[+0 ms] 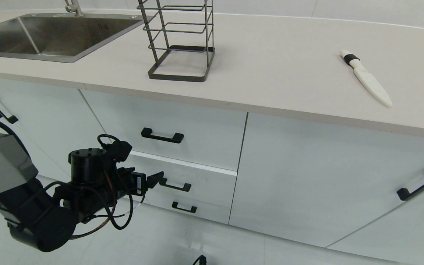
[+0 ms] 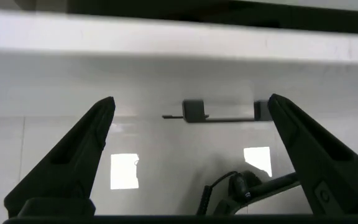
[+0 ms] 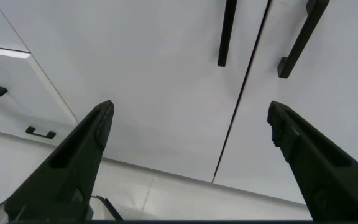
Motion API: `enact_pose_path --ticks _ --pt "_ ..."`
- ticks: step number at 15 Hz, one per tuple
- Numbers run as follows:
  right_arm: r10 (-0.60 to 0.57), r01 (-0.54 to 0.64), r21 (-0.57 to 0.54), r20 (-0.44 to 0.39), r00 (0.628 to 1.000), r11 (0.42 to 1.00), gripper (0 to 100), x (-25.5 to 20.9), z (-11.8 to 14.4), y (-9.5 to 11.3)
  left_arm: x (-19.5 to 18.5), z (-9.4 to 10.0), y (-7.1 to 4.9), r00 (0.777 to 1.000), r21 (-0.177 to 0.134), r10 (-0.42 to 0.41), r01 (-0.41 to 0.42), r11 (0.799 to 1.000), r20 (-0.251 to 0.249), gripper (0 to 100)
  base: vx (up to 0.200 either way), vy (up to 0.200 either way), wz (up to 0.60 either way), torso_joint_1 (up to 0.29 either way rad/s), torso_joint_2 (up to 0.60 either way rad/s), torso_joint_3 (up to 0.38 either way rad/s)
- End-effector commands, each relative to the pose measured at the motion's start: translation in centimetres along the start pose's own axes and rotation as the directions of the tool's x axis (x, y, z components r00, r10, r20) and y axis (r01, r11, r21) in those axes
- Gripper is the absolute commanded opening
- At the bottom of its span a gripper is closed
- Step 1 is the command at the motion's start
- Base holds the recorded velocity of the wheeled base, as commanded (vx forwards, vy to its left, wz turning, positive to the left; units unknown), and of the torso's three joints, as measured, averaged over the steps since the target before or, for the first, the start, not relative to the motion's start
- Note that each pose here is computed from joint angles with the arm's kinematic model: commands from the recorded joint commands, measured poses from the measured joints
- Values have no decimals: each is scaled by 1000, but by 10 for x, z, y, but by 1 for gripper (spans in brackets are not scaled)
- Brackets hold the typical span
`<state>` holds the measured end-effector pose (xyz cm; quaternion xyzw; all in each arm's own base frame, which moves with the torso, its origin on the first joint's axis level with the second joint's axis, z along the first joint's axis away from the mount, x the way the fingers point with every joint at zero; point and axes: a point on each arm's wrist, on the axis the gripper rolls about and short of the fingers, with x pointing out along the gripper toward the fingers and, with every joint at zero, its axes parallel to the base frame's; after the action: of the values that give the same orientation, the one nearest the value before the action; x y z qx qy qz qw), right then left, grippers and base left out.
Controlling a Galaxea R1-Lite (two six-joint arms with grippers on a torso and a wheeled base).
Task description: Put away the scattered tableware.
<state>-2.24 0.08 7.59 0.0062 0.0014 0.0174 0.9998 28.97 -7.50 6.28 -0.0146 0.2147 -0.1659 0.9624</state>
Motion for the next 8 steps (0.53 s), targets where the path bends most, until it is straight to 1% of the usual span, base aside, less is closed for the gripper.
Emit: enact_pose_path --ticks 1,3,5,6,7,8 --pt "0 0 0 -2 1000 1000 100 0 0 0 4 -6 0 1000 -3 -2 1 1000 -25 100 0 0 0 0 0 0" --pt "0 0 0 -2 1000 1000 100 0 0 0 -5 -11 0 999 -2 -1 0 1000 -43 100 0 0 0 0 0 0" --pt "0 0 0 -2 1000 1000 100 0 0 0 -34 -7 -4 1000 10 -2 2 1000 -15 100 0 0 0 0 0 0" --pt "0 0 0 -2 1000 1000 100 0 0 0 -57 -1 -9 1000 22 -16 15 1000 24 100 0 0 0 0 0 0" --pt "0 0 0 -2 1000 1000 100 0 0 0 -83 4 -17 996 36 -39 36 999 77 100 0 0 0 0 0 0" --pt "0 0 0 -2 1000 1000 100 0 0 0 -98 7 -20 992 43 -49 44 998 117 100 0 0 0 0 0 0"
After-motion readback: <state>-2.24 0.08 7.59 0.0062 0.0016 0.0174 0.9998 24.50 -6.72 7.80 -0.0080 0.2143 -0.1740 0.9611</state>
